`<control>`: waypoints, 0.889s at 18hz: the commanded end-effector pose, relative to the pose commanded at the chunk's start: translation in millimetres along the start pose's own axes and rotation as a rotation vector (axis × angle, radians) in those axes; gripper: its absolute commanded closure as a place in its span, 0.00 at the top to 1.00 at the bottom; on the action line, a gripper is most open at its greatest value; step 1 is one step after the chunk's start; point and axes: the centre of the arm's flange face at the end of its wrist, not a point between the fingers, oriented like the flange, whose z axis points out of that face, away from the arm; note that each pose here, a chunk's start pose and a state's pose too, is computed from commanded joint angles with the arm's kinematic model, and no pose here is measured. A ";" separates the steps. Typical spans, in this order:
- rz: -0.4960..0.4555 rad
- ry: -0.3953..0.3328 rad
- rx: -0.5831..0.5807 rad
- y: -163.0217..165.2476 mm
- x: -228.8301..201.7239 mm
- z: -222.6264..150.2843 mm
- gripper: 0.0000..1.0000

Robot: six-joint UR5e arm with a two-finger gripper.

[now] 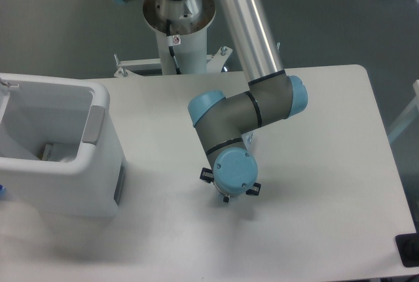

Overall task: Place the trash in the trash can
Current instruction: 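Lower the gripper and close it around the bottle's cap end, then lift the bottle and carry it over the trash bin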

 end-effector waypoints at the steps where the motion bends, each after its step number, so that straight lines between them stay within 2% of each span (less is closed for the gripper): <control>1: 0.000 -0.006 0.025 2.2 1.5 -13.6 0.53; 2: -0.003 0.001 0.053 3.8 3.1 -25.0 0.53; 5: -0.011 0.022 0.229 11.6 10.4 -96.2 0.53; 7: -0.009 0.037 0.312 15.8 14.0 -128.5 0.53; 16: 0.006 0.056 0.684 40.6 15.0 -243.7 0.53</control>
